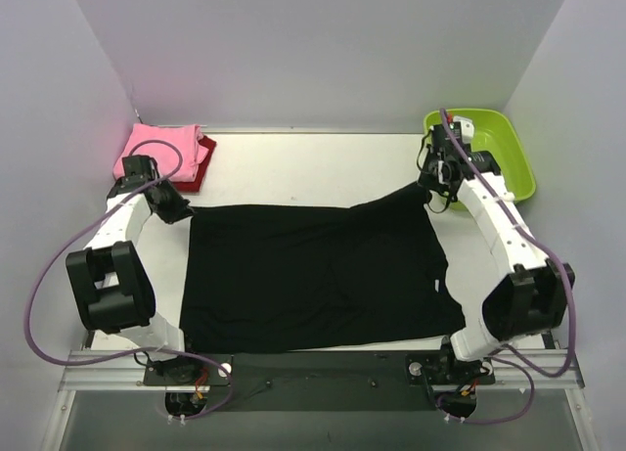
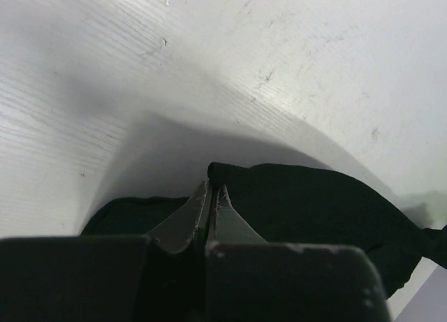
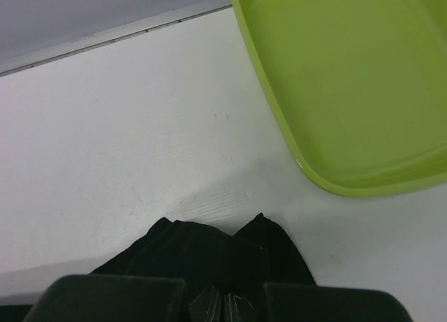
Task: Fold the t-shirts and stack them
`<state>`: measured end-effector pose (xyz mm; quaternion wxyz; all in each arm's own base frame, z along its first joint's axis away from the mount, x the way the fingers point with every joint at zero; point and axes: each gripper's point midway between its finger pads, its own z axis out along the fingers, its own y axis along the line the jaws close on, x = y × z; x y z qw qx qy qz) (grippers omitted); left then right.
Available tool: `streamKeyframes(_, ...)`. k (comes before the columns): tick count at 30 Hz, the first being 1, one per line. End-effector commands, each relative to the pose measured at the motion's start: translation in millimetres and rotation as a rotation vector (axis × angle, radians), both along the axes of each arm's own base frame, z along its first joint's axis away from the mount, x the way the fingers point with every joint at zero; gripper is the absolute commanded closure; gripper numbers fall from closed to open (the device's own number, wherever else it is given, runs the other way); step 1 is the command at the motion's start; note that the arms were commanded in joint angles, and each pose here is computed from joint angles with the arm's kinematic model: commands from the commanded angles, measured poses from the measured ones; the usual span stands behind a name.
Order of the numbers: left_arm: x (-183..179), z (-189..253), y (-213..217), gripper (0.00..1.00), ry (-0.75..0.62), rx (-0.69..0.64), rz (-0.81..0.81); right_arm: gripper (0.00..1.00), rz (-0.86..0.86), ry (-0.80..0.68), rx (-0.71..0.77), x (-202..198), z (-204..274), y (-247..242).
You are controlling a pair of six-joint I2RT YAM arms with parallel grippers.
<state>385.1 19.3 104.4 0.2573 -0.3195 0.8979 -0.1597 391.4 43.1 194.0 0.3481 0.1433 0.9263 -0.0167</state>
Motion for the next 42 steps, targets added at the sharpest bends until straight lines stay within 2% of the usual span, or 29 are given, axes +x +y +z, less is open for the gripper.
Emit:
streamKeyframes(1,-6.4,24.6,-4.6,1.0,-0.102,-0.006,-0.001,1.0,-0.076,-0.104,-0.018,-22.0,27.8,-16.6)
streamKeyframes(12,-69.1,21.5,10.3,1.0,-0.084,0.067,0.067,1.0,-0.127,-0.135,-0.005,-83.7,19.6,-31.3)
streamKeyframes(21,-103.6,32.4,21.1,1.0,-0.113,0.15,0.158,1.0,-0.102,-0.121,0.006,-127.8,2.7,-30.1)
streamKeyframes(31,-126.9,24.6,16.6,1.0,-0.103,0.141,0.174,1.0,-0.065,-0.101,0.04,-165.6,-20.7,-20.4)
streamKeyframes(42,-142.2,22.2,4.4,1.0,-0.086,0.067,0.209,1.0,-0.078,-0.052,0.07,-202.3,-34.8,-18.7)
